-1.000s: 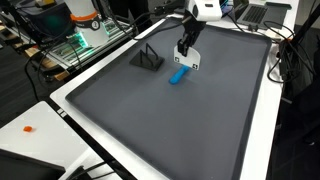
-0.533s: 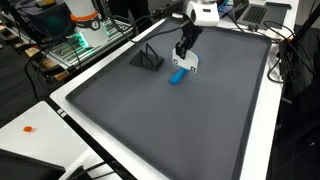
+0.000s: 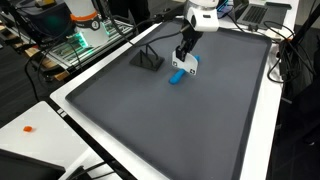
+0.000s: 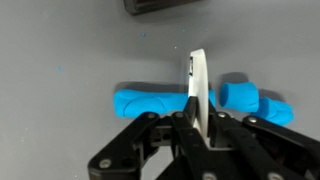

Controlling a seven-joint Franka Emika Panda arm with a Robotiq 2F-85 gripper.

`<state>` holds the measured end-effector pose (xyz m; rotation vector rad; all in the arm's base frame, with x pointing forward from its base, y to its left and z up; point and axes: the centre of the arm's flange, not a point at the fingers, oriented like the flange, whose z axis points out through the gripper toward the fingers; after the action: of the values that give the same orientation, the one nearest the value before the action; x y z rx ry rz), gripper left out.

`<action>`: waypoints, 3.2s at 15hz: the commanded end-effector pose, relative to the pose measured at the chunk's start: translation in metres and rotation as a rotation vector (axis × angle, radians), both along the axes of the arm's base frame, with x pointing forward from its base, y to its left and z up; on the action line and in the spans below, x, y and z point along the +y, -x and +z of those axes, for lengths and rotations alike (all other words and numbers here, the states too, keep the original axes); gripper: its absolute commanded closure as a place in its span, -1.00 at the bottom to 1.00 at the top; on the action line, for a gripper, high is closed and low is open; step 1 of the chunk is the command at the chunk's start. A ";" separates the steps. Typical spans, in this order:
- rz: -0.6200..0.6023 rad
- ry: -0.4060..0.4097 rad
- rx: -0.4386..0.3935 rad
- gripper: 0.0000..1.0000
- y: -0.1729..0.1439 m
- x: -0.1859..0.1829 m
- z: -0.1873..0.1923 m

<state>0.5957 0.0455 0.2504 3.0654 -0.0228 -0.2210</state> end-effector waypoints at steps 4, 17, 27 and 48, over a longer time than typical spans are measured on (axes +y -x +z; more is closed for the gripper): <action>-0.005 0.019 0.034 0.96 -0.002 -0.005 -0.022; -0.011 -0.019 0.090 0.96 0.006 0.000 -0.024; 0.000 -0.019 0.068 0.96 0.011 0.008 -0.010; -0.025 0.067 -0.010 0.96 -0.006 -0.017 0.020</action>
<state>0.6038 0.0344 0.2714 3.0288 -0.0477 -0.2004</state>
